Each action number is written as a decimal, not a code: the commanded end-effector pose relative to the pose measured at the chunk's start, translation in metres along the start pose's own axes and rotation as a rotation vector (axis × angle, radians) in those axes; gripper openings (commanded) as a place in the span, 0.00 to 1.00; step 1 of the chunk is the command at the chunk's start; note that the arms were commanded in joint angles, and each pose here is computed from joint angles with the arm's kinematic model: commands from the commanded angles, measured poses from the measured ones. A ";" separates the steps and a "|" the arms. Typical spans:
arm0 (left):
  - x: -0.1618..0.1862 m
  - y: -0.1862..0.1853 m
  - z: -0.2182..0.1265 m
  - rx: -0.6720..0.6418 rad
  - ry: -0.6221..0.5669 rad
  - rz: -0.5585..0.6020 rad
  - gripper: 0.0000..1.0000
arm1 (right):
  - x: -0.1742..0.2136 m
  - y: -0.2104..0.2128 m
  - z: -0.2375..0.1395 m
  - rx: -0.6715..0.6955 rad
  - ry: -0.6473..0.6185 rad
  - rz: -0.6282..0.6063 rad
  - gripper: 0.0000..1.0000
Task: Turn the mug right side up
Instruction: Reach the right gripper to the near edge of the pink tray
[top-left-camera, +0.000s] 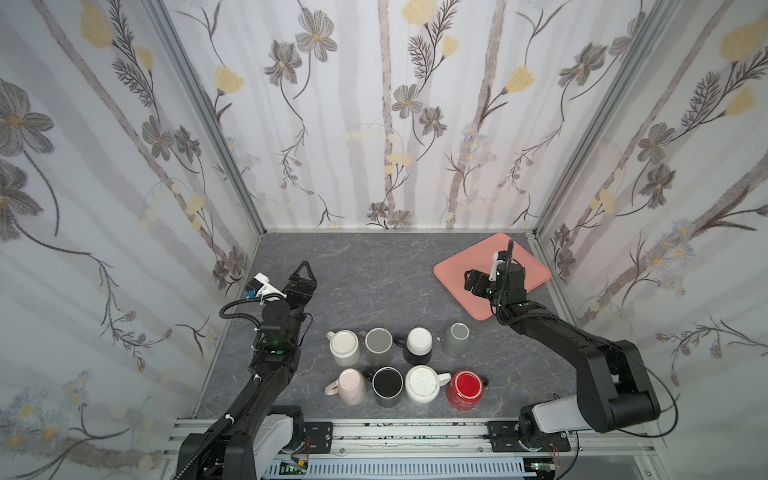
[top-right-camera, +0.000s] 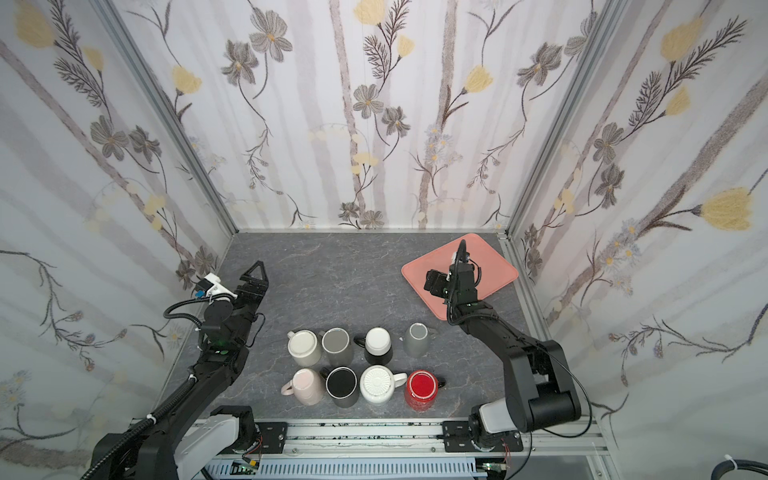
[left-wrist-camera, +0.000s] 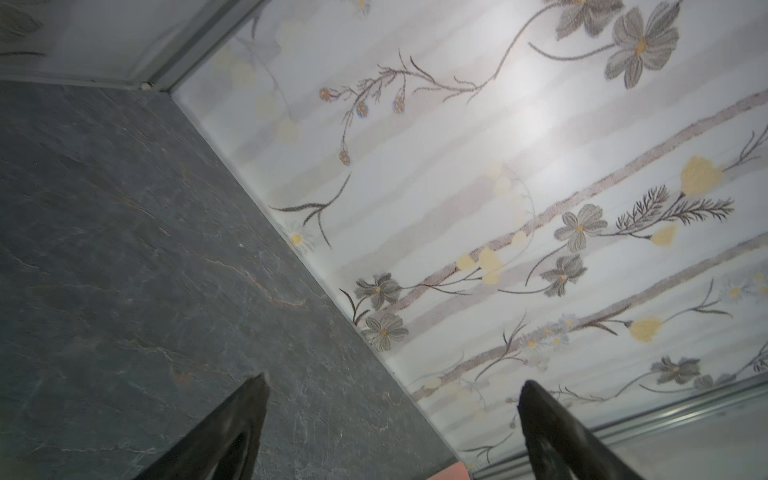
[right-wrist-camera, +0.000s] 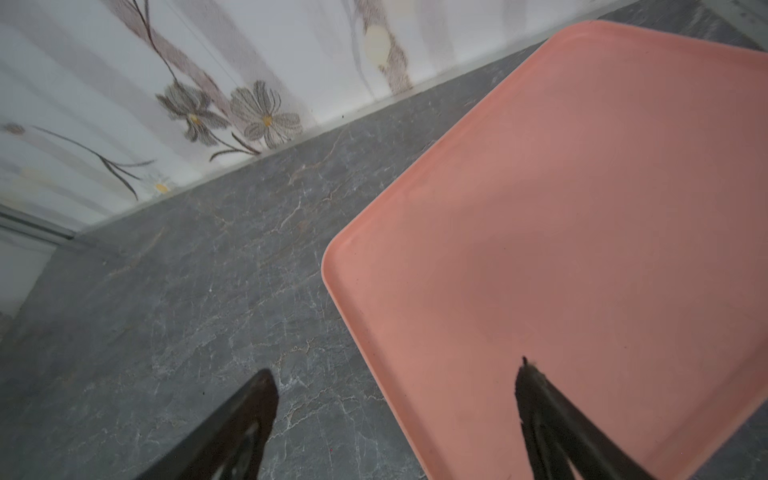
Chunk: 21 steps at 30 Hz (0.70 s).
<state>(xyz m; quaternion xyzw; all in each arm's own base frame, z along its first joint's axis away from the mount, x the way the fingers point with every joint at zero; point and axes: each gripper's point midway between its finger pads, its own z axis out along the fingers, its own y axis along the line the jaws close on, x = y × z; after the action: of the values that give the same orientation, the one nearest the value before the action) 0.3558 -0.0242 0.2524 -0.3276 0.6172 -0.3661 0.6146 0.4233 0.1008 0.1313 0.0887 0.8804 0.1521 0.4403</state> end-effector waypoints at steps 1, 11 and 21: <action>0.030 -0.009 0.003 0.010 0.142 0.036 0.91 | 0.048 -0.003 0.019 0.044 0.249 -0.091 0.83; 0.074 -0.017 -0.005 0.016 0.273 0.073 0.91 | 0.089 0.009 0.057 0.086 0.434 -0.153 0.66; 0.084 -0.017 -0.004 0.023 0.310 0.077 0.91 | 0.102 0.053 0.087 -0.048 0.516 -0.094 0.49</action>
<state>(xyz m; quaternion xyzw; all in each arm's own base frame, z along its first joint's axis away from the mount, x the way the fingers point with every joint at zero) 0.3478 -0.1016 0.2168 -0.2476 0.7151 -0.3920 0.5232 0.4392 0.1731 0.0283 -0.0013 0.9627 0.1237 0.2406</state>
